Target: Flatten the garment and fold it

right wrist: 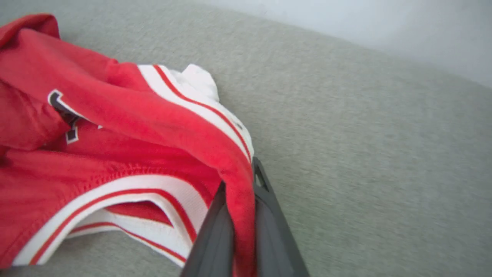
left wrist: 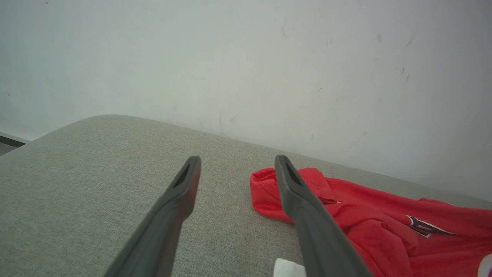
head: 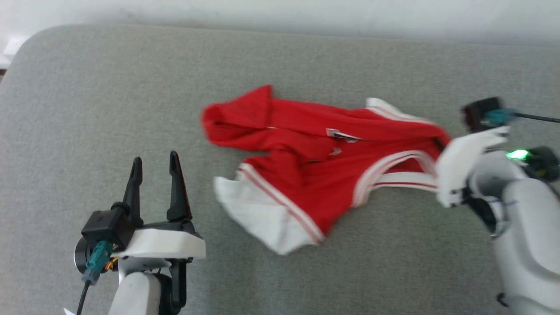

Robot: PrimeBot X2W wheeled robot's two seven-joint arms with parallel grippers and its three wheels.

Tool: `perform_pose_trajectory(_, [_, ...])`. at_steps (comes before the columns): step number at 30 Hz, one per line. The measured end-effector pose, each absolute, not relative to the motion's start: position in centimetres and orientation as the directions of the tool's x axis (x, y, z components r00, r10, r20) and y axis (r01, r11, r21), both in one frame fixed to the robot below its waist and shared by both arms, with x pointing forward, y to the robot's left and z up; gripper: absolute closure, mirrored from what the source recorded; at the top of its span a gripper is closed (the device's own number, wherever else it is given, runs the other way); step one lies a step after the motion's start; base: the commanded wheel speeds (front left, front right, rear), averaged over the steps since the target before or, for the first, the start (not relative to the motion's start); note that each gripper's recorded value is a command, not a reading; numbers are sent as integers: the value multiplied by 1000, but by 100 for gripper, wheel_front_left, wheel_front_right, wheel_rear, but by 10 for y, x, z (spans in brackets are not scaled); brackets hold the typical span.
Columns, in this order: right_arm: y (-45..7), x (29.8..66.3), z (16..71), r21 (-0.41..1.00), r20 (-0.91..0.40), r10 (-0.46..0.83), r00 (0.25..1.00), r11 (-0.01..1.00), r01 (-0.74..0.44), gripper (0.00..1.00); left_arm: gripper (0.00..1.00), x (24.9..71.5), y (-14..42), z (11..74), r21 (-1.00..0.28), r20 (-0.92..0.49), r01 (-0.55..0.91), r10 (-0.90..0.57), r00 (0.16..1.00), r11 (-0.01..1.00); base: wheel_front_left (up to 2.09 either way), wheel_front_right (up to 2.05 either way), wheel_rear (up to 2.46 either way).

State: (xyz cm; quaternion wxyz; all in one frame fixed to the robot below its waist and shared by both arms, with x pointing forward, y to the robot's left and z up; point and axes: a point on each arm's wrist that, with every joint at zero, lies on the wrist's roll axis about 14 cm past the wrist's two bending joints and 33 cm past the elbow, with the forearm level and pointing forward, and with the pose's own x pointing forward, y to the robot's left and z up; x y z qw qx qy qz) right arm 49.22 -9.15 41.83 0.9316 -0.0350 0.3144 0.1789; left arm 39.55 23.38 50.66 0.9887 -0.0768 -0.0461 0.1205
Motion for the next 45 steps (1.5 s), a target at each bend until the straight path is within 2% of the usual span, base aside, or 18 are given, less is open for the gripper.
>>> perform_pose_trajectory(3, [-141, 492, 441, -14, -530, 197, 825, 970, -241, 100, 0, 395, 227, 505, -166, 67, -212, 226, 972, 963, 0, 0, 0])
perform_pose_trajectory(7, [-200, 465, 451, -73, -498, 27, 867, 995, -73, 100, 0, 400, 213, 507, -173, 76, -163, 179, 981, 971, 0, 0, 0])
perform_pose_trajectory(11, [-227, 422, 437, -46, -552, -59, 832, 998, 40, 100, 0, 405, 199, 507, -171, 82, -110, 125, 989, 979, 0, 0, 0])
perform_pose_trajectory(15, [-237, 385, 414, -9, -622, -84, 778, 995, 100, 100, 0, 410, 183, 507, -171, 84, -61, 76, 994, 983, 0, 0, 0])
perform_pose_trajectory(16, [-238, 380, 411, -2, -629, -84, 773, 994, 107, 61, 0, 411, 179, 506, -170, 83, -46, 61, 995, 984, 0, 0, 0])
perform_pose_trajectory(17, [-238, 376, 410, 18, -630, -78, 773, 993, 115, 12, 0, 411, 176, 505, -170, 80, -35, 49, 996, 985, 0, 0, 0])
perform_pose_trajectory(18, [-236, 374, 409, 51, -623, -62, 780, 991, 120, 0, 0, 411, 172, 505, -167, 79, -20, 34, 996, 986, 0, 0, 0])
perform_pose_trajectory(23, [-223, 372, 418, 138, -534, -14, 845, 985, 103, 0, 0, 408, 145, 506, -165, 83, 79, -66, 994, 983, 0, 0, 0])
perform_pose_trajectory(28, [-216, 374, 441, 138, -389, -10, 921, 988, 68, 0, 0, 395, 100, 496, -175, 51, 233, -228, 972, 957, 0, 0, 0])
perform_pose_trajectory(33, [-212, 370, 456, 139, -310, -7, 951, 989, 53, 0, 0, 374, 45, 472, -159, -82, 406, -422, 903, 900, 0, 0, 0])
perform_pose_trajectory(36, [-210, 367, 459, 139, -299, -1, 954, 989, 44, 0, 0, 363, 23, 455, -154, -186, 468, -490, 852, 870, 0, 0, 0])
perform_pose_trajectory(41, [-210, 363, 462, 142, -288, -2, 958, 989, 45, 0, 0, 357, 5, 432, -132, -336, 511, -524, 783, 849, 0, 0, 0])
perform_pose_trajectory(45, [-209, 360, 460, 163, -294, 0, 956, 985, 50, 0, 0, 365, 9, 417, -85, -422, 485, -472, 774, 870, 0, 0, 0])
